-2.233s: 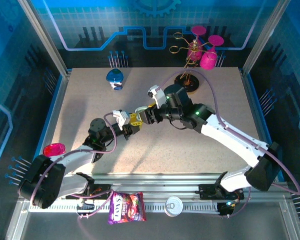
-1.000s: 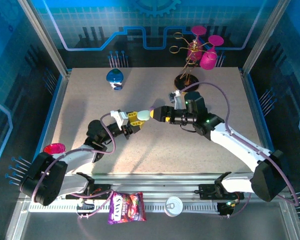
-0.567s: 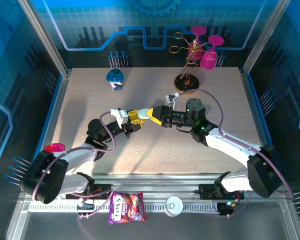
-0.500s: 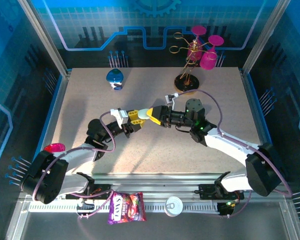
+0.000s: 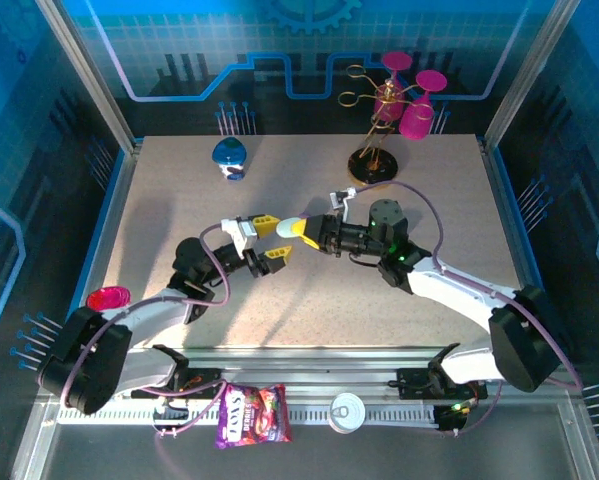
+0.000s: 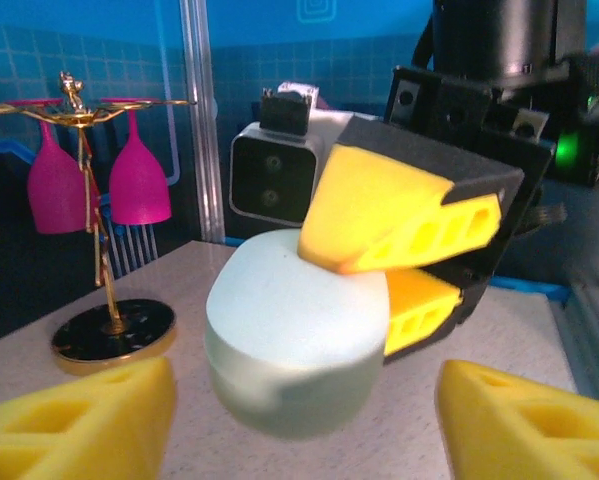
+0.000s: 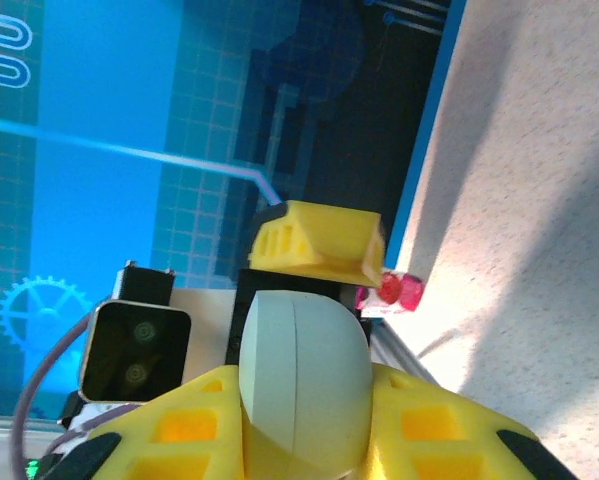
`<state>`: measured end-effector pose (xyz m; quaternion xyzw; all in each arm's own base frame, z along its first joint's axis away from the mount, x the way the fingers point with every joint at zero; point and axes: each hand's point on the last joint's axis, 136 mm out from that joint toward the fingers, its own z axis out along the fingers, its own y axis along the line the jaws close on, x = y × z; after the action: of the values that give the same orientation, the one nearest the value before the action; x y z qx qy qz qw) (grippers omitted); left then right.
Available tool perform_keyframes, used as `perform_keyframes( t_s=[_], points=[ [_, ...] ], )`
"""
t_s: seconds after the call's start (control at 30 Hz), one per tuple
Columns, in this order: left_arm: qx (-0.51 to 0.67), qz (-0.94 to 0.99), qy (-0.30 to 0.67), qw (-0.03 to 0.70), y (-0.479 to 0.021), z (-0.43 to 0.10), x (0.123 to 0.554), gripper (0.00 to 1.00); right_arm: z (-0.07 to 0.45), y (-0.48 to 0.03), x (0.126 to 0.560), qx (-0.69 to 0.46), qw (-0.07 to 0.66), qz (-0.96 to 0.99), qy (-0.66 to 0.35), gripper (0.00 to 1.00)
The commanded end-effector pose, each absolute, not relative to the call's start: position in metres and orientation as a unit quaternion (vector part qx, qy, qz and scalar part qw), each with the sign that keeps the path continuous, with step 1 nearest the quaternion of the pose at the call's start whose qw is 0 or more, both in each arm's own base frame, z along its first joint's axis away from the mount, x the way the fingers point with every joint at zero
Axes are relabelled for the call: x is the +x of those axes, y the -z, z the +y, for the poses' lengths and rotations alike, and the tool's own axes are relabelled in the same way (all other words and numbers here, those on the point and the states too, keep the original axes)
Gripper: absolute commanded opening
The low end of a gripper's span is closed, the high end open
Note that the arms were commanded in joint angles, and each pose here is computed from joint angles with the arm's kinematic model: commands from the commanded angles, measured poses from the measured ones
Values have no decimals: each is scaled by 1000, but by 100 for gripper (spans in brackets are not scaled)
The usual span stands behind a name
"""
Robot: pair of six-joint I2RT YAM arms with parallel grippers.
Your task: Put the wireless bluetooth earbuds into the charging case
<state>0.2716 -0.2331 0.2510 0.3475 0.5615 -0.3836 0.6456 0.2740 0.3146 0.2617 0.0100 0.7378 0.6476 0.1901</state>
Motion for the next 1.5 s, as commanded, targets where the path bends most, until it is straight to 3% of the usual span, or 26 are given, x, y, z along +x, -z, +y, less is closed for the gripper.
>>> perform_keyframes(
  t_s=[0.0, 0.27, 0.7, 0.87, 1.07, 1.33, 1.47],
  points=[
    [369, 588, 357, 625, -232, -232, 266, 78, 288, -239, 289, 24, 246, 771, -588, 21],
    [447, 668, 272, 529, -162, -242, 243, 94, 222, -141, 316, 99, 278, 857, -423, 20],
    [478, 689, 255, 482, -141, -253, 242, 99, 194, -39, 312, 131, 227, 909, -323, 26],
    [450, 697, 253, 499, -150, -250, 249, 99, 188, -33, 313, 136, 228, 912, -312, 41],
    [366, 736, 185, 538, -162, -222, 280, 99, 166, -55, 317, 120, 267, 920, -260, 68],
    [174, 783, 50, 596, -165, -129, 319, 99, 115, -123, 326, -2, 416, 904, -101, 100],
    [111, 789, 1, 604, -162, -86, 327, 99, 87, -147, 336, -67, 485, 872, 0, 100]
  ],
)
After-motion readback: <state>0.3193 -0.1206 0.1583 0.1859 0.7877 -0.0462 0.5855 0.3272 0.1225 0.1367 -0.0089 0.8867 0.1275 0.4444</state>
